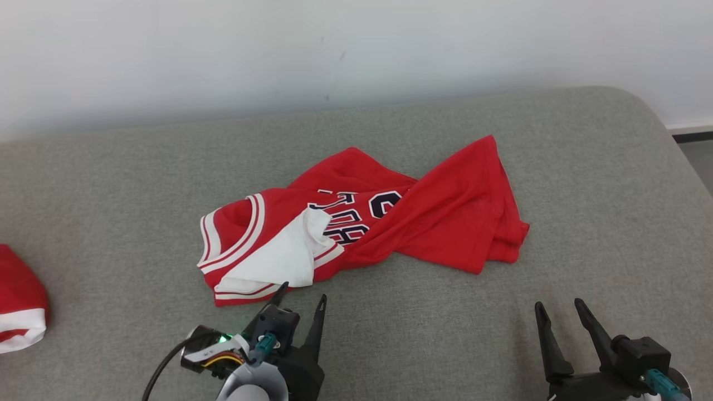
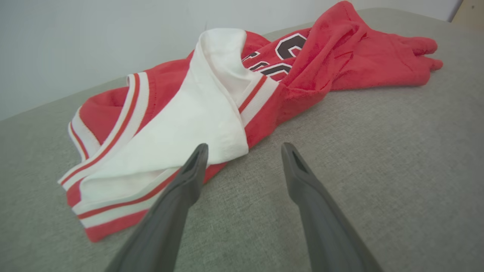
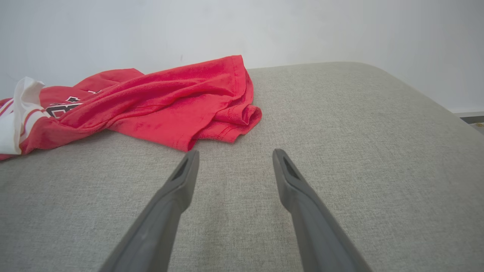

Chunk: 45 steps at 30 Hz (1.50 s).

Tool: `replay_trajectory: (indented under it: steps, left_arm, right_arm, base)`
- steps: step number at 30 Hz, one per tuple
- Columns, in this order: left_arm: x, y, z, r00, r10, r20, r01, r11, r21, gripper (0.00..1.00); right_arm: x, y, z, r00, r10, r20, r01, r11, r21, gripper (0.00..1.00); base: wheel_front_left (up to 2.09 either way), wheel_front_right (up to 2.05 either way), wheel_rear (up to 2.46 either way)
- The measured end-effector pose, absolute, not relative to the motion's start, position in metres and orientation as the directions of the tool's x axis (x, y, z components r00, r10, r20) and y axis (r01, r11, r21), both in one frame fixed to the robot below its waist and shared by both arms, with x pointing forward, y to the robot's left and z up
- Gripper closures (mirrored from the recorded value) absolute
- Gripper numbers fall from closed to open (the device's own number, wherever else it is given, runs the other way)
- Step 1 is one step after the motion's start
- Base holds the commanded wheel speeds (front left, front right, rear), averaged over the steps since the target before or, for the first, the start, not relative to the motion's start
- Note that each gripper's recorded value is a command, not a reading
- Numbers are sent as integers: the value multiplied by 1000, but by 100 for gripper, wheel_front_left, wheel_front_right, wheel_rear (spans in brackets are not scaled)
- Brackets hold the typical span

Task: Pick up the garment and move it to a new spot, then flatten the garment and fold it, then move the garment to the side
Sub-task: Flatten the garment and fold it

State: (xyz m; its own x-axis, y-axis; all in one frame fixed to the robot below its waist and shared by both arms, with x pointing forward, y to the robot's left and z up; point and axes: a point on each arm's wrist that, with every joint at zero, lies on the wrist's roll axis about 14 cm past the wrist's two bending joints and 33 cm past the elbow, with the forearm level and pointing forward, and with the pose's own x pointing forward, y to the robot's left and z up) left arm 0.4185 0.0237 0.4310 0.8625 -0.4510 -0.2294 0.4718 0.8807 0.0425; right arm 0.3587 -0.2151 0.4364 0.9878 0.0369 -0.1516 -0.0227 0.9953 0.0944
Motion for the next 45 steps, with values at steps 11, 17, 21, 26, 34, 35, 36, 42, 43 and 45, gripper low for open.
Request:
replay_trajectory:
  steps: [11, 17, 21, 26, 34, 35, 36, 42, 43, 45]
  left_arm:
    - [432, 29, 401, 845, -431, -316, 470, 881, 55, 0]
    - [440, 26, 399, 840, -433, -325, 478, 876, 69, 0]
    - [444, 23, 401, 845, -430, -319, 475, 876, 77, 55]
    - [449, 19, 410, 856, -429, -287, 468, 881, 77, 100]
    - [450, 22, 433, 880, -429, -203, 448, 892, 58, 100]
    - [450, 24, 438, 885, -428, -184, 445, 893, 62, 100]
    - [451, 27, 444, 891, -424, -163, 439, 896, 68, 100]
    - [455, 58, 478, 925, -377, -40, 379, 919, 110, 100]
    - [455, 64, 482, 930, -368, -23, 368, 923, 116, 100]
    - [455, 75, 487, 936, -352, -4, 350, 928, 126, 100]
  right_arm:
    - [354, -227, 430, 985, -2, -174, 21, 994, 104, 0]
    - [355, -231, 430, 984, -10, -176, 27, 995, 96, 0]
    - [355, -232, 429, 984, -12, -179, 29, 995, 93, 0]
    - [355, -234, 429, 984, -16, -179, 34, 995, 97, 0]
    - [359, -229, 431, 985, -6, -171, 24, 994, 104, 0]
    - [361, -228, 431, 986, -1, -169, 19, 994, 104, 0]
    - [363, -226, 432, 986, 5, -166, 12, 994, 105, 0]
    - [396, -214, 449, 993, 44, -112, -31, 992, 122, 0]
    - [403, -213, 449, 992, 47, -113, -32, 991, 129, 0]
    - [414, -209, 444, 989, 60, -135, -40, 989, 143, 0]
  base:
    - [0, 0, 0]
    - [0, 0, 0]
    - [0, 0, 0]
    - [0, 0, 0]
    - [0, 0, 0]
    - [0, 0, 0]
    - [0, 0, 0]
    - [0, 0, 0]
    - [0, 0, 0]
    - [0, 0, 0]
